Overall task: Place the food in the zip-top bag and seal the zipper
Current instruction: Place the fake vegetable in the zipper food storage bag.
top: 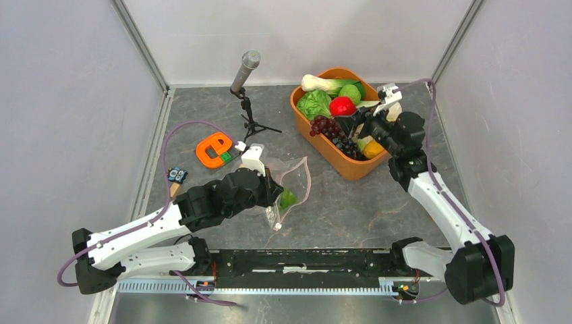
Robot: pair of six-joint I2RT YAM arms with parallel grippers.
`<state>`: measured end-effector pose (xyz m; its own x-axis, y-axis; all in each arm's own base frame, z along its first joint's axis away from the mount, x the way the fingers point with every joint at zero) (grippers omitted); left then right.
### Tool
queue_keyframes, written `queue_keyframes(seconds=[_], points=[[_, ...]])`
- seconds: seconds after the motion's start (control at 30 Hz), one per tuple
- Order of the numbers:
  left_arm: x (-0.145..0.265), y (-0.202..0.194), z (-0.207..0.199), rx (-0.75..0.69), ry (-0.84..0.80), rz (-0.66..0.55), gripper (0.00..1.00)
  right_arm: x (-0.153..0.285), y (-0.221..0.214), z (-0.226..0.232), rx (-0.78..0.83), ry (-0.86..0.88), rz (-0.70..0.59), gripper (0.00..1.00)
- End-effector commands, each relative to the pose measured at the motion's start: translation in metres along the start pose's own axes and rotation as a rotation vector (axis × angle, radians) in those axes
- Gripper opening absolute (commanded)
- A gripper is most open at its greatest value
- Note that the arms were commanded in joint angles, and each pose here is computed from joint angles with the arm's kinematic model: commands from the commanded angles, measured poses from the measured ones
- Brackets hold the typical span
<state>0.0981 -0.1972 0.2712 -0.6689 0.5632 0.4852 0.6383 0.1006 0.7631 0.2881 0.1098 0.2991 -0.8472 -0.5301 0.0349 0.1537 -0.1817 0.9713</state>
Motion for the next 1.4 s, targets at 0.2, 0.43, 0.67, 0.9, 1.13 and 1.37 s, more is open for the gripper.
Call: queue_keyframes(seconds=[0.2,0.43,0.67,0.9,1.13,1.37], points=[[0.003,0.008,-0.003,0.013,-0.025,-0.051,0.02,0.049,-0.016,0.055,-0.024,0.45,-0.045,0.53],[0.003,0.011,-0.004,0.013,-0.028,-0.062,0.02,0.068,-0.05,0.082,0.015,0.672,0.071,0.53],[0.005,0.013,-0.005,0.011,-0.038,-0.079,0.02,0.077,-0.083,0.095,0.023,0.758,0.179,0.54],[0.004,0.012,-0.006,0.006,-0.056,-0.069,0.02,0.069,-0.098,0.105,0.048,0.767,0.266,0.54],[0.004,0.012,-0.013,-0.002,-0.124,-0.06,0.02,0.054,-0.101,0.119,0.08,0.657,0.268,0.53],[0.01,0.021,-0.021,0.002,-0.177,-0.066,0.02,0.037,-0.101,0.136,0.188,0.523,0.264,0.65]])
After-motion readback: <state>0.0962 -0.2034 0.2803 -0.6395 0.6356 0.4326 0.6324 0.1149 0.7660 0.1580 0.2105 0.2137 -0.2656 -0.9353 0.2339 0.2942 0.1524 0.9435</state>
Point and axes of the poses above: each gripper's point midway between its finger pads, its own x axis back along the fingers, its own z axis along the line the jaws close on, y = z × x, the point moved 10 cm from there along x, back along the fingers, and after that the axes turned 1 degree about -x, right-handed, at the moved point
